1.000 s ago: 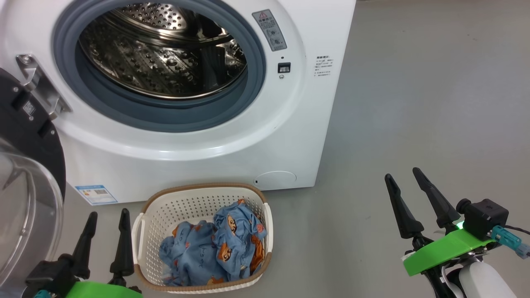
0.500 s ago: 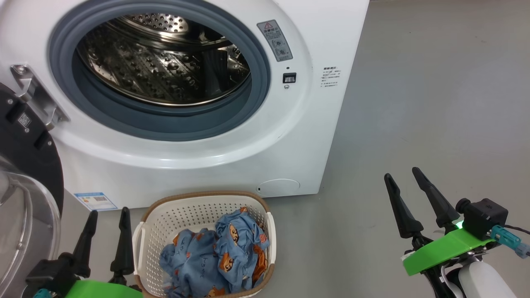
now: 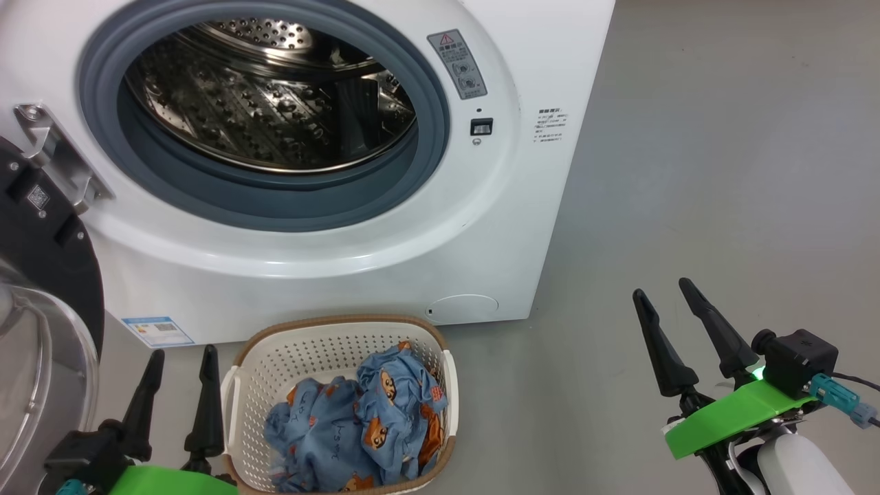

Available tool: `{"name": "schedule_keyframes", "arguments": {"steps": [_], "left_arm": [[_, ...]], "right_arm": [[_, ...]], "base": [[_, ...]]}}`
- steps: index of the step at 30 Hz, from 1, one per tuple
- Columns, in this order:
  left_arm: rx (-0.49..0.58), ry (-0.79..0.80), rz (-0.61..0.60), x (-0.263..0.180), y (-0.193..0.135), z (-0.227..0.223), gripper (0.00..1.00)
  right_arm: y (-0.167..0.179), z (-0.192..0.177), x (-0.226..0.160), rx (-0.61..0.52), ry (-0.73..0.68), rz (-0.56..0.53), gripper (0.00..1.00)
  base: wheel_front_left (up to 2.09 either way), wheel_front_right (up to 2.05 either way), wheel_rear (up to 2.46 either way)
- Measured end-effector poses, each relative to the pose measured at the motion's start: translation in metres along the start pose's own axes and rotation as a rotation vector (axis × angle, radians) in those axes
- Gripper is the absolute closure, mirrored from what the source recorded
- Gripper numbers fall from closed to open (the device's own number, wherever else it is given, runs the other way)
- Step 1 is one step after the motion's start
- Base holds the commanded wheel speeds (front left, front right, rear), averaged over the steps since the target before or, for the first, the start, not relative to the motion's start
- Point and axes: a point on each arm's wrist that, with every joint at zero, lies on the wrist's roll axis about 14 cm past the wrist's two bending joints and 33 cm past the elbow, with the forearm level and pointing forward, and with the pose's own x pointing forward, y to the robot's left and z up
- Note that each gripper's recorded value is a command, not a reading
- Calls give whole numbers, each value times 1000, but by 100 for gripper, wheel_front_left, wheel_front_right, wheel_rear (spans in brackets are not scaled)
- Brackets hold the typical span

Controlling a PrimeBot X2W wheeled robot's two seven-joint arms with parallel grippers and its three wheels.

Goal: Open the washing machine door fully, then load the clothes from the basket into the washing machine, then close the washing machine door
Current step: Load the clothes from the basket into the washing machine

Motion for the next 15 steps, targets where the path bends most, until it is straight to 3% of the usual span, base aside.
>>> {"name": "schedule_keyframes", "arguments": {"steps": [15], "left_arm": [[-1, 8, -3, 8, 0, -4, 0]], "right_arm": [[-4, -8, 1, 3, 22, -9, 0]], "base": [[0, 0, 0]]}}
